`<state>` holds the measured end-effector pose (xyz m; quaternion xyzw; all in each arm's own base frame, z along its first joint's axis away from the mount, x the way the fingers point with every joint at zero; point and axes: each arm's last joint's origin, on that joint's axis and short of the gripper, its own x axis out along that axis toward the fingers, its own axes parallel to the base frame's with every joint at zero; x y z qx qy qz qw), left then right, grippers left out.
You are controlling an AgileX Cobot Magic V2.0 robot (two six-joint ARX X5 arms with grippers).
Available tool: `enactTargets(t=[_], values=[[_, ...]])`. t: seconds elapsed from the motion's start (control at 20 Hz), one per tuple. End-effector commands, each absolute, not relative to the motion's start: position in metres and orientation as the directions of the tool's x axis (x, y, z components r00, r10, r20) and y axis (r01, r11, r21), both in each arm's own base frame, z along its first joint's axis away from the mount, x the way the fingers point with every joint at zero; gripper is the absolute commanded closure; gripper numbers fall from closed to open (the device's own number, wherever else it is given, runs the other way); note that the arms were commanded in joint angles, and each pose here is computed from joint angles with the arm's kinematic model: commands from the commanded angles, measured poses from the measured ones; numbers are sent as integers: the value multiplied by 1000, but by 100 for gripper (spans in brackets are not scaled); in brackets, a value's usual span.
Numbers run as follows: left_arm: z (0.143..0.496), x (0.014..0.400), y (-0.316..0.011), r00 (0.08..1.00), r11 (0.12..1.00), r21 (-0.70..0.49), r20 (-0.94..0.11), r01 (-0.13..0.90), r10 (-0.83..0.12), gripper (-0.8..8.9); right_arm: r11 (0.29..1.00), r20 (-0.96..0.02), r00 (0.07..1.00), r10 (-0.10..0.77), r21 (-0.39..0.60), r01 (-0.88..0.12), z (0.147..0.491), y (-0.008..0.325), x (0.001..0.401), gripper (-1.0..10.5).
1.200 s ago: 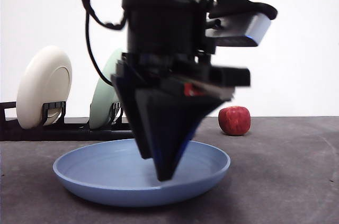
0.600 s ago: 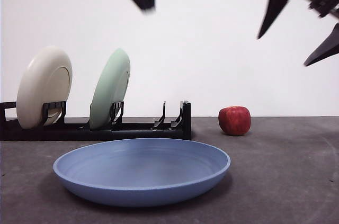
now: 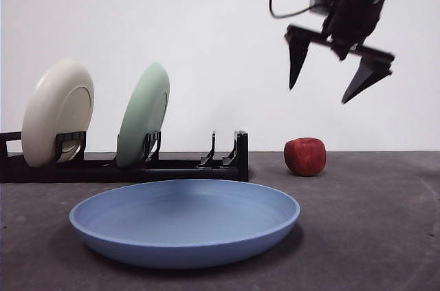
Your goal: Take the blue plate from the plate rack,put the plate on the table,take the apple from the table,put the apple in the plate
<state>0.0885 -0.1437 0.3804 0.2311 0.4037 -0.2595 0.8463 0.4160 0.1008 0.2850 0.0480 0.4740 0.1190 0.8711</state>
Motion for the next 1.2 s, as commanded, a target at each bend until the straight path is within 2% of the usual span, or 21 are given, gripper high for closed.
enactTargets(t=[0.05,0.25,0.55,0.7,0.8,0.85,0.95,1.2], values=[[387,86,-132,580,789,190,-778,584,-242,822,974,-835,504,222,167,-152,269,106,440,245],[395,82,-113,622,817,181,-742,547,-252,822,978,-855,478,204,152,-145,242,117,466,245],[399,82,-101,648,843,173,-723,508,-242,822,983,-896,409,171,124,-138,193,127,479,247],[398,84,-99,651,843,186,-723,505,-231,822,987,-903,407,141,97,-127,182,128,482,265],[398,84,-99,653,844,189,-723,503,-227,822,988,-905,405,132,90,-123,181,127,482,510],[399,84,-98,653,844,189,-722,502,-227,822,988,-907,400,131,88,-124,181,127,482,708],[399,83,-97,655,843,189,-719,503,-230,822,989,-909,397,130,89,-122,181,127,482,943],[401,80,-92,662,831,201,-710,518,-241,822,989,-915,382,126,86,-121,188,127,480,955]])
